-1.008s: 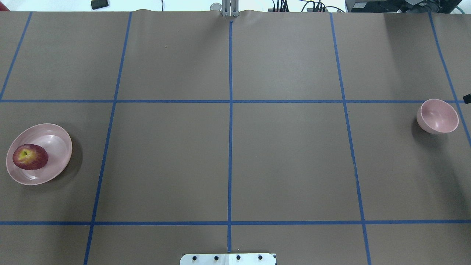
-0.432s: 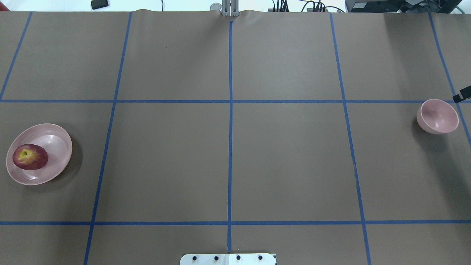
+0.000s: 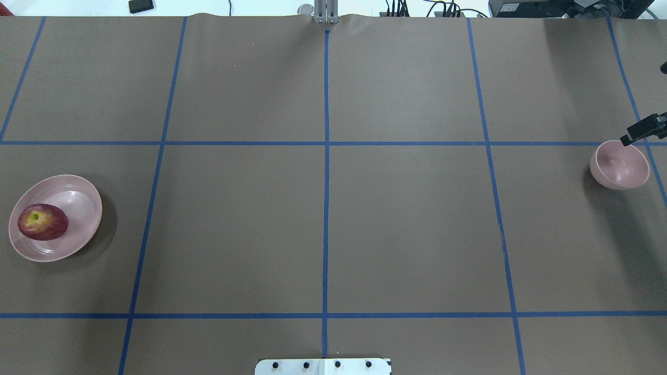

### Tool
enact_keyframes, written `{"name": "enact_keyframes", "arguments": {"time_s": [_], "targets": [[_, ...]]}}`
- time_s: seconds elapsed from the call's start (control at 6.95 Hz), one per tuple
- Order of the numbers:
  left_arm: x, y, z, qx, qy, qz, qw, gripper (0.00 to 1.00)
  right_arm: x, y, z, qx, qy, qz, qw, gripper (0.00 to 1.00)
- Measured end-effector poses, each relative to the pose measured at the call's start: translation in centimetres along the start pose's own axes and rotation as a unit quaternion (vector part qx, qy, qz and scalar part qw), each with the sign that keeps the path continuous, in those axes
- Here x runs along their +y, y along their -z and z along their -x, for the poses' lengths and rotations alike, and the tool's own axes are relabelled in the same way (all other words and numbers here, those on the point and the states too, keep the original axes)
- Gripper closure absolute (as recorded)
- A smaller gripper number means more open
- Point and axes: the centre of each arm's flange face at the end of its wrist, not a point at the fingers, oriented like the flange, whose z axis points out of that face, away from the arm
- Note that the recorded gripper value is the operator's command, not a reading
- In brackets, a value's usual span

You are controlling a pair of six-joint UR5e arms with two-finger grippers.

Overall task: Move apple from plate to bowl
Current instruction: 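Reach the right gripper to the small pink bowl and grasp its rim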

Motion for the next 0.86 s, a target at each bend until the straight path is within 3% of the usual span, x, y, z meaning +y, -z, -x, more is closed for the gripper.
{"name": "enact_keyframes", "arguments": {"time_s": [0.29,0.43,0.58,0.72,0.86], "targets": [[0.3,-0.1,0.2,0.0,0.004,0.004,1.0,0.02,1.3,-1.3,-0.7,0.004,-0.004,0.013,0.9999,0.01],[0.7,-0.2,0.4,0.001,0.008,0.007,0.9999,0.02,2.3,-2.0,-1.5,0.005,-0.007,0.018,0.9998,0.07],[1.1,-0.3,0.5,0.005,0.01,0.01,0.9999,0.02,3.1,-3.0,-2.4,0.004,-0.008,0.022,0.9997,0.32],[1.3,-0.2,0.4,0.007,0.01,0.01,0.9999,0.02,3.4,-3.8,-2.7,0.004,-0.007,0.024,0.9997,0.89],[1.3,-0.2,0.5,0.008,0.01,0.01,0.9999,0.02,3.2,-4.3,-2.4,0.004,-0.005,0.026,0.9996,1.0]]}}
